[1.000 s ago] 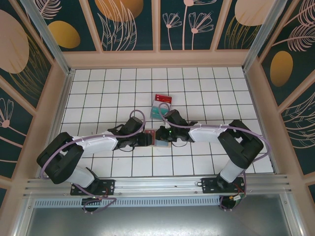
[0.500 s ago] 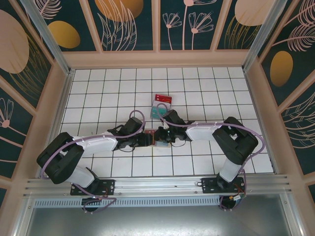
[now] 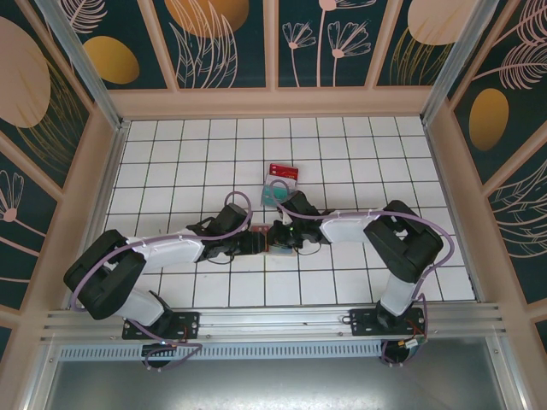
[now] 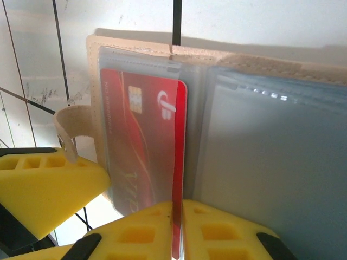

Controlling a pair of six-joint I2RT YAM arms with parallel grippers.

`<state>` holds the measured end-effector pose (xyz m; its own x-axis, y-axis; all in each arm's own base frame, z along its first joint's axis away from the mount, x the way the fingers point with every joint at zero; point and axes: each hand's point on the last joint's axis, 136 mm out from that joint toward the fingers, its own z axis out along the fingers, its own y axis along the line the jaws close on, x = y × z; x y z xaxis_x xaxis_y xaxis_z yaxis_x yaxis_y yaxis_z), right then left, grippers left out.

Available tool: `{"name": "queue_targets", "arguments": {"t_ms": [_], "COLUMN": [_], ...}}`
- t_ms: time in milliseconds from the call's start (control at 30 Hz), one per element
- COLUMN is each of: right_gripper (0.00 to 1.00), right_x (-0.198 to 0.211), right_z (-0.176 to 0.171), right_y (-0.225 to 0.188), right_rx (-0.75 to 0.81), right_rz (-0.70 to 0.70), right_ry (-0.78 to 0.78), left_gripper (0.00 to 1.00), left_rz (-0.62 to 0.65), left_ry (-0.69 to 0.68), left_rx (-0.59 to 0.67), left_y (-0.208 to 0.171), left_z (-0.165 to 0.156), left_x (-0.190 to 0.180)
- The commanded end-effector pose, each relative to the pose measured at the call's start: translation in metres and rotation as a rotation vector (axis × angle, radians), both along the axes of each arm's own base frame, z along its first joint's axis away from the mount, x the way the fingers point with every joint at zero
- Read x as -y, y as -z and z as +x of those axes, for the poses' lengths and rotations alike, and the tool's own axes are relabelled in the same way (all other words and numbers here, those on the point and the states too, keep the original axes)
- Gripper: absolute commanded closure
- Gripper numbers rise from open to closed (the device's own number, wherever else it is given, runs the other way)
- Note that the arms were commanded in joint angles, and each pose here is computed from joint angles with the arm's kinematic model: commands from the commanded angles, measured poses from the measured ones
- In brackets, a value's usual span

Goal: Take the credit cards out of the card holder

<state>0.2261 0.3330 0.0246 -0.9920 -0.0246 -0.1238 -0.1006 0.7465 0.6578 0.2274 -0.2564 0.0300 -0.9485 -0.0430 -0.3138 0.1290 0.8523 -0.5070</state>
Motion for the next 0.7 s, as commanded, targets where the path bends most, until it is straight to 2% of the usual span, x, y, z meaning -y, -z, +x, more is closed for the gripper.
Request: {"name": "queue_targets", "arguments": {"t_ms": [0, 33, 333, 667], "right_gripper": [0.96, 1.0, 1.0, 1.0], "right_x": [-0.006, -0.005, 0.015, 0.028], "right_z": [-0.003, -0.003, 0.0, 0.0], "right_y": [-0.001, -0.001, -0.005, -0.007], "right_rx": [-0.021, -0.02, -0.004, -0.004], "right_rz": [0.014, 0.013, -0.019, -0.035], "right_ry": [-0.019, -0.016, 0.032, 0.049], "left_gripper": [0.48, 0.48, 0.5, 0.5], "left_rz": [0.005, 0.007, 0.056, 0.055], "left_ry": [-0.004, -0.004, -0.026, -0.026], "left_rx": [-0.035, -0.035, -0.051, -0.051], "left_y": [0.009, 0.009, 0.018, 0.018], "left_z": [-0.005, -0.005, -0.007, -0.007], "left_x": [-0.002, -0.002, -0.012, -0.012]}}
